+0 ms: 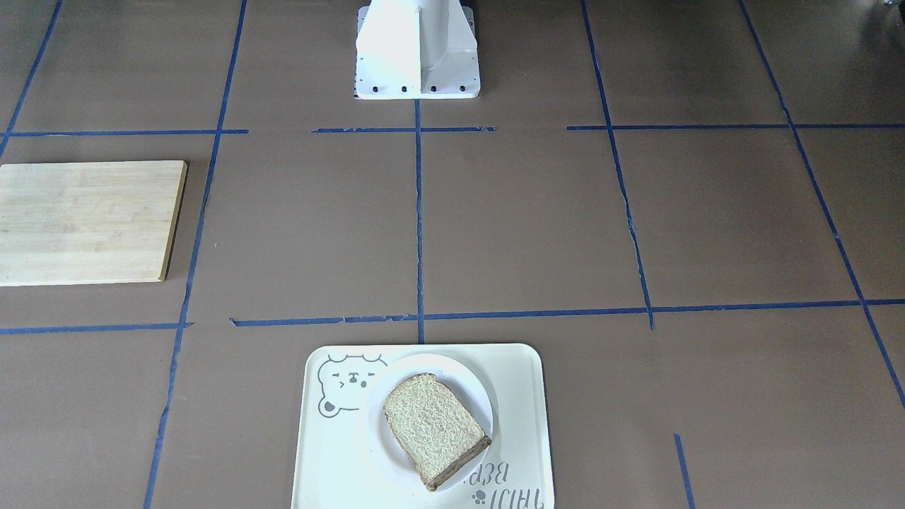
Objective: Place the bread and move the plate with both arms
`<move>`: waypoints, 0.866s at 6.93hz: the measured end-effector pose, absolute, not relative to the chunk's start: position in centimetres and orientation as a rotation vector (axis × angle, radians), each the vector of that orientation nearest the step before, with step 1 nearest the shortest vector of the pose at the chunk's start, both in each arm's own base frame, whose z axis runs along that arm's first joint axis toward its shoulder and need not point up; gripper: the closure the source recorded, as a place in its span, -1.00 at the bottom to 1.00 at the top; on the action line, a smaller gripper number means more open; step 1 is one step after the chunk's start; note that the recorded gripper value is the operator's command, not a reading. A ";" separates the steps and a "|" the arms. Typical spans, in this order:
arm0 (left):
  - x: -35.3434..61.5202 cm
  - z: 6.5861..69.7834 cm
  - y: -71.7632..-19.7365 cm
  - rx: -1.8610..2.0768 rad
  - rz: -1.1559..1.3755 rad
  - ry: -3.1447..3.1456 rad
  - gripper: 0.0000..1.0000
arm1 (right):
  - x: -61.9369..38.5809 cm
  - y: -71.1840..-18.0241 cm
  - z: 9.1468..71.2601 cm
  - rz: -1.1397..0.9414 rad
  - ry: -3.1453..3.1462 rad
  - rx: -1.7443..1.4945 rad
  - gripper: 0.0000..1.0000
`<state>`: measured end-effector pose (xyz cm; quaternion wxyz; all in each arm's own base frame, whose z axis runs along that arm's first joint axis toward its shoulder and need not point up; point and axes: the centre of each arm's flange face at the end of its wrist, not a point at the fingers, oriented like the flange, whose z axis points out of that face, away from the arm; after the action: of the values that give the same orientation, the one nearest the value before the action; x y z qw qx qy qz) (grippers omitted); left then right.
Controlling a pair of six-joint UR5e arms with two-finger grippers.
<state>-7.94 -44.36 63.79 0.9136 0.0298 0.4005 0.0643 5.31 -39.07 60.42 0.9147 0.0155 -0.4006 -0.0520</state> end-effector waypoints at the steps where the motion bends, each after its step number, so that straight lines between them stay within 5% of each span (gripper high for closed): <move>1: -7.9 63.9 -44.1 0.058 0.131 0.826 -1.00 | 5.3 -39.1 60.2 -0.105 -0.825 0.034 -1.00; 6: -7.9 63.8 -43.5 0.059 0.132 0.827 -1.00 | 5.6 -39.1 60.4 -0.113 -0.780 0.041 -1.00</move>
<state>-7.86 -43.50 63.84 0.9131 0.0284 0.4015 0.0643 5.63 -39.13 60.35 0.9232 0.0202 -0.3798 -0.0552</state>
